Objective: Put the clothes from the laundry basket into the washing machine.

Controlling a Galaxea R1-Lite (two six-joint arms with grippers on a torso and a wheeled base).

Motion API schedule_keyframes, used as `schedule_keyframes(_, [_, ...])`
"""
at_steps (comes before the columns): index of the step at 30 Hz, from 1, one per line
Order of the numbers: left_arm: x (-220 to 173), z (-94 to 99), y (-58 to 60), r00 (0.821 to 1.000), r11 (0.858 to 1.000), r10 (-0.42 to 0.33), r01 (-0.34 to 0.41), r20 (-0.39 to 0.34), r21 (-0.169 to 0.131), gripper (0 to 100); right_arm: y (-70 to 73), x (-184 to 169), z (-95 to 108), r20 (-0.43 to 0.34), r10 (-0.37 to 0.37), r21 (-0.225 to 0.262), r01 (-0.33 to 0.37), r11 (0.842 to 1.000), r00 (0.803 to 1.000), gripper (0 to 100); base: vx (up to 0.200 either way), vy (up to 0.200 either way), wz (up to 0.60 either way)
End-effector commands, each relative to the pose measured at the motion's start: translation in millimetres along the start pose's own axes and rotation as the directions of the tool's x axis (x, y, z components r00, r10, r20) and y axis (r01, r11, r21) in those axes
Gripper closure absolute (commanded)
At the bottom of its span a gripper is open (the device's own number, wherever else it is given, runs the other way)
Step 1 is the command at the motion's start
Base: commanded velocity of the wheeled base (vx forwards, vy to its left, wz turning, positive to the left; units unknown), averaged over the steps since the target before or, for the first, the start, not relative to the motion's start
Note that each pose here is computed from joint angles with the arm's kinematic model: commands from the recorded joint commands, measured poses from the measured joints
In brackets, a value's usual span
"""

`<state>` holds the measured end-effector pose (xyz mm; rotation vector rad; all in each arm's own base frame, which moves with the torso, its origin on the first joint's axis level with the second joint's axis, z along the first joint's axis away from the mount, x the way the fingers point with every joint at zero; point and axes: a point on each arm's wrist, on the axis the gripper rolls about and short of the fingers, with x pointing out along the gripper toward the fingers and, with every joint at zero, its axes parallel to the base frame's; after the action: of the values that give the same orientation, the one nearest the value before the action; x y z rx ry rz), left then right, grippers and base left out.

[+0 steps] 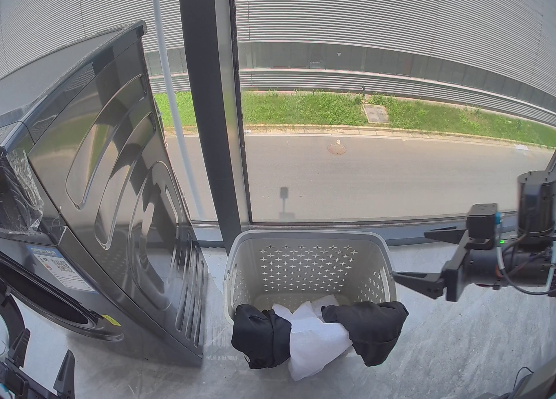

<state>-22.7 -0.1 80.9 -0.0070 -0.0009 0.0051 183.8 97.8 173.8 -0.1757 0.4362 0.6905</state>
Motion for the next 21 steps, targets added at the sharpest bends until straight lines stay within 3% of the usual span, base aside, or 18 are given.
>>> schedule_keyframes(1, [0,-5.3,0.0,1.000,1.000,0.001,-0.001,0.001,-0.001,0,-8.8,93,-42,-0.222,0.065,0.032,-0.059,0.998,0.973,0,0.000,0.000,0.00])
schedule_keyframes(15, [0,-5.3,0.0,1.000,1.000,0.001,-0.001,0.001,-0.001,0,-24.9,115,-75,-0.355,0.031,0.083,-0.001,0.997,0.934,0,0.000,0.000,0.00])
schedule_keyframes(21, [0,-5.3,0.0,1.000,1.000,0.001,-0.001,0.001,-0.001,0,-24.5,120,-86,-0.398,0.044,0.093,-0.008,0.996,0.916,0,0.000,0.000,0.00])
